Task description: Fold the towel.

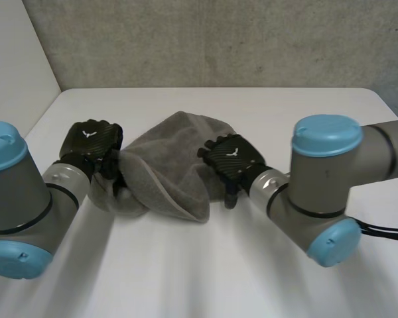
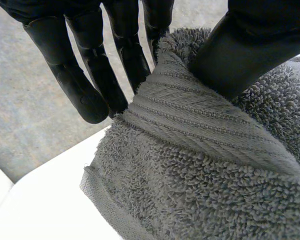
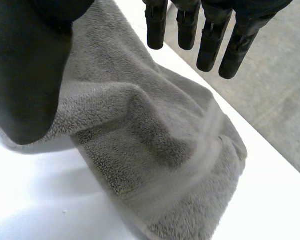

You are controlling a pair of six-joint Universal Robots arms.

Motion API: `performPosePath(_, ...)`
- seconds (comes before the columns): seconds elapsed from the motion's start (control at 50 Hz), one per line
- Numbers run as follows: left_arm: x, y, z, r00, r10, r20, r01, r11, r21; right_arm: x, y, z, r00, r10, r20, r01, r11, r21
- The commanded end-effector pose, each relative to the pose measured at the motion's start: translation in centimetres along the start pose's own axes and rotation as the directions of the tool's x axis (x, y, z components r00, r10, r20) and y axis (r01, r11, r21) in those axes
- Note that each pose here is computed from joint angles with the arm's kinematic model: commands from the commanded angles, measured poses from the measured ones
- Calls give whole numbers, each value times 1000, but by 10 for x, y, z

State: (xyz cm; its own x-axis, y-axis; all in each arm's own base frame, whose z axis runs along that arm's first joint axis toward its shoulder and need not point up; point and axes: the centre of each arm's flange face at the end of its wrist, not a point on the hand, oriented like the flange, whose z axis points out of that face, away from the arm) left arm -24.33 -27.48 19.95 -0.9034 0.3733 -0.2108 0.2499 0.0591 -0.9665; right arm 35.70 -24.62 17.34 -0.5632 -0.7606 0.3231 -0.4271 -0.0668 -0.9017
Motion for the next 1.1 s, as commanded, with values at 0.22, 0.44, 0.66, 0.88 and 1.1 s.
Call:
performPosePath(0.22,-34,15,9,996,-22,89,26,999,-46,59,27,-15,995,28,-95,-32,998,-47)
performPosePath(0.44,-34,18,9,997,-26,71,29,998,-50,52,59,5,999,-34,-29,33,998,-50)
performPosePath(0.66,-33,20,9,997,-27,68,31,998,-57,50,64,24,996,-79,-47,81,996,38)
performPosePath(0.88,-32,22,10,997,-28,66,32,998,-63,49,77,40,989,-141,-52,142,990,24)
performPosePath(1.1,-32,22,10,997,-28,67,32,998,-61,52,78,45,981,-184,-68,186,982,24)
